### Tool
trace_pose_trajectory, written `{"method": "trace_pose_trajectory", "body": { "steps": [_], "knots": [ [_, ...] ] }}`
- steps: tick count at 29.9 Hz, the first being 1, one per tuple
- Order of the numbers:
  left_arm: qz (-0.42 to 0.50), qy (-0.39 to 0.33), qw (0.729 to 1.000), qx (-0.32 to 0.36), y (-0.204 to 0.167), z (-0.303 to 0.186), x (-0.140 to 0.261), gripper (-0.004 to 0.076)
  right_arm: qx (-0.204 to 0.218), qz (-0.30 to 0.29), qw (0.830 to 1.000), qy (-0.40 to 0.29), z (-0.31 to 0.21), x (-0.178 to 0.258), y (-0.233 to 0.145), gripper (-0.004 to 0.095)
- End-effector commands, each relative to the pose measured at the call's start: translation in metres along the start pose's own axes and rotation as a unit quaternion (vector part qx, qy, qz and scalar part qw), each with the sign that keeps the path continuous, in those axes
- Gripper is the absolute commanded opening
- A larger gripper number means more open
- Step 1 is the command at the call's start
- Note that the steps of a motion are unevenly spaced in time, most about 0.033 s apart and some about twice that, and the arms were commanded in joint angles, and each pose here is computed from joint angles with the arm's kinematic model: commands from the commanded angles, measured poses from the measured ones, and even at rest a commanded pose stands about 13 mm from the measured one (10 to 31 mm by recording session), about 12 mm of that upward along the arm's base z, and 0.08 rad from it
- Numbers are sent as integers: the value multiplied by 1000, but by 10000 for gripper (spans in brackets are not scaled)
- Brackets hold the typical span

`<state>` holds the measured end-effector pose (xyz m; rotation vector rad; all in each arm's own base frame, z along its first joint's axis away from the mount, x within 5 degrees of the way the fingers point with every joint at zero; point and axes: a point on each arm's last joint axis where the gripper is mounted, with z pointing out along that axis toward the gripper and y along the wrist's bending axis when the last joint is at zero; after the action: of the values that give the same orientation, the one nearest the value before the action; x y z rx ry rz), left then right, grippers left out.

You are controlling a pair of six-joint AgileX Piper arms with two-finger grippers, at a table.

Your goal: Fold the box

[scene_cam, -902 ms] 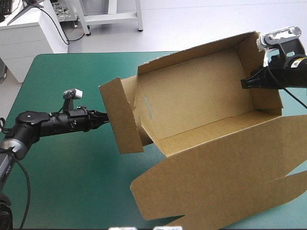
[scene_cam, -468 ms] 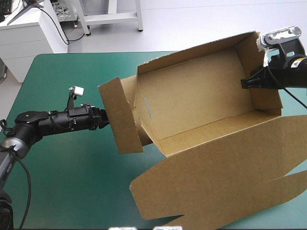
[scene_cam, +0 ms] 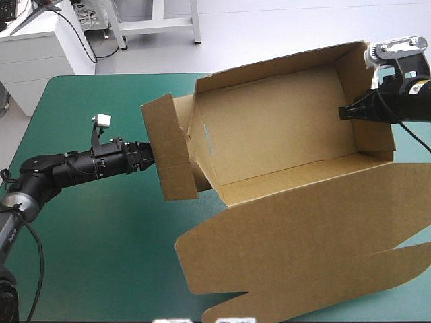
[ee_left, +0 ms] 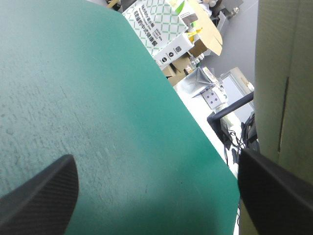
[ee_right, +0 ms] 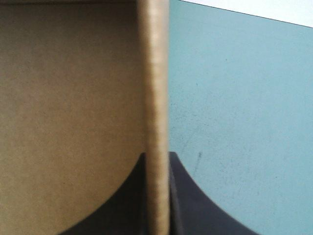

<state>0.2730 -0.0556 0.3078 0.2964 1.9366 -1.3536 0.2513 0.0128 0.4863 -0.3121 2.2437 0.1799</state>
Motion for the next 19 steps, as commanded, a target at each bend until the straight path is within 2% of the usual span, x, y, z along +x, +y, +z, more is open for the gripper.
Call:
{"method": "trace_pose_trajectory", "body": {
  "steps": [1,7,15,19],
  "knots": [
    [14,-39,995,86,-30,-5,-17,632,-5,23,998,-56,-10,-11,2,-15],
    [23,-45,994,92,-35,-5,-24,632,-16,40,997,-63,8,-18,2,-7],
    [41,-36,991,122,-52,7,-28,632,30,10,997,-73,25,-27,28,-7],
    [42,-38,991,125,-54,7,-29,632,28,8,995,-96,26,-31,43,-7]
  ]
}}
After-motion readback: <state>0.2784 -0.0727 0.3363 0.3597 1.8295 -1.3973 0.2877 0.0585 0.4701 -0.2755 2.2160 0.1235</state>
